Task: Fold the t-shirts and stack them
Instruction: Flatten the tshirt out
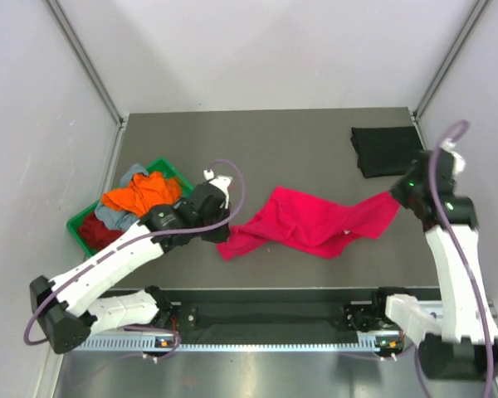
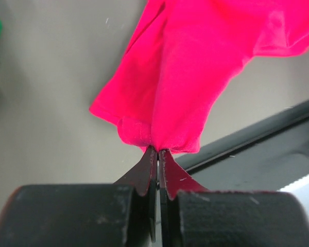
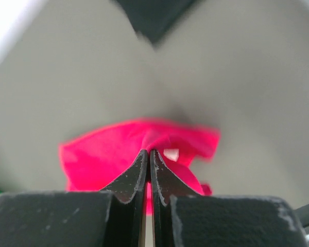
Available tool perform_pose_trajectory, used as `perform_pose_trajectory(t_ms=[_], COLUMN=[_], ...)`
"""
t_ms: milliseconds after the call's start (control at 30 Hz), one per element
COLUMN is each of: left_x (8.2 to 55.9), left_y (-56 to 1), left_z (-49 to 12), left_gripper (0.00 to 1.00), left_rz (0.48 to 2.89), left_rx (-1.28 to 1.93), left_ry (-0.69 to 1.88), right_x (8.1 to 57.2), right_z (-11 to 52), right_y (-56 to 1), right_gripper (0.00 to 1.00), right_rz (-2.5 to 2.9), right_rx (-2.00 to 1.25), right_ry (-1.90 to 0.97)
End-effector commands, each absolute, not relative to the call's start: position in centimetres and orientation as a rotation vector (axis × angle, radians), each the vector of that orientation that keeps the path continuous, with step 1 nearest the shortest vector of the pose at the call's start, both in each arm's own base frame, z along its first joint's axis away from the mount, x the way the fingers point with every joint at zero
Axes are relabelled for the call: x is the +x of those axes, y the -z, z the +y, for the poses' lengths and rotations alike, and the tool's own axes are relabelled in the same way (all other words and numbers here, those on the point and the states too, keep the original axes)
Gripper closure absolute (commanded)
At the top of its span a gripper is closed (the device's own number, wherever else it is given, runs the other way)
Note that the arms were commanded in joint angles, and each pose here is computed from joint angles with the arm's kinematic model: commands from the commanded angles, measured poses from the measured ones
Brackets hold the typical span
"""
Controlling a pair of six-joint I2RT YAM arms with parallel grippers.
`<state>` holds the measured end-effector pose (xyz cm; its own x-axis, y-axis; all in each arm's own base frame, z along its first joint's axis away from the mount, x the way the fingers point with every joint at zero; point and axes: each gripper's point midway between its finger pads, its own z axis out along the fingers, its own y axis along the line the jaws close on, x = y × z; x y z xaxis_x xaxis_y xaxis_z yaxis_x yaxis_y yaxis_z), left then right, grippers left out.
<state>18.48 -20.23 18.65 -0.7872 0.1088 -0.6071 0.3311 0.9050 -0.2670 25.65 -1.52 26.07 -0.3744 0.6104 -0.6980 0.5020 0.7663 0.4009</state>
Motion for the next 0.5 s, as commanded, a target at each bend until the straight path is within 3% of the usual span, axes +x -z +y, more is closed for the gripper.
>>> perform_pose_trajectory(t_ms=[0,267,367,400,467], left_x=[20.1,22.3,23.2,23.3,23.7], left_y=[-17.1,-13.9,-13.3,-13.0,-12.8], left_z=[-20.6,-17.6,-16.9,-16.8,-16.2], left_gripper=[1.0,1.0,1.0,1.0,1.0], left_rz=[2.454,2.493,2.503,2.512,2.533], left_rx=[0.269,0.176,0.138,0.132,0.095], left_ry=[0.448,0.215,0.233,0.256,0.329], right_x=[29.5,34.4,35.0,35.6,35.7], right_z=[2.3,10.8,12.6,12.9,12.6], right_y=[-20.4,-12.2,-11.4,-11.3,-11.5], right_gripper=[1.0,0.94,0.8,0.7,0.65], right_rz=[2.253,2.507,2.539,2.548,2.561], right_rx=[0.679,0.44,0.393,0.376,0.352], right_ry=[-0.226,-0.282,-0.308,-0.302,-0.274])
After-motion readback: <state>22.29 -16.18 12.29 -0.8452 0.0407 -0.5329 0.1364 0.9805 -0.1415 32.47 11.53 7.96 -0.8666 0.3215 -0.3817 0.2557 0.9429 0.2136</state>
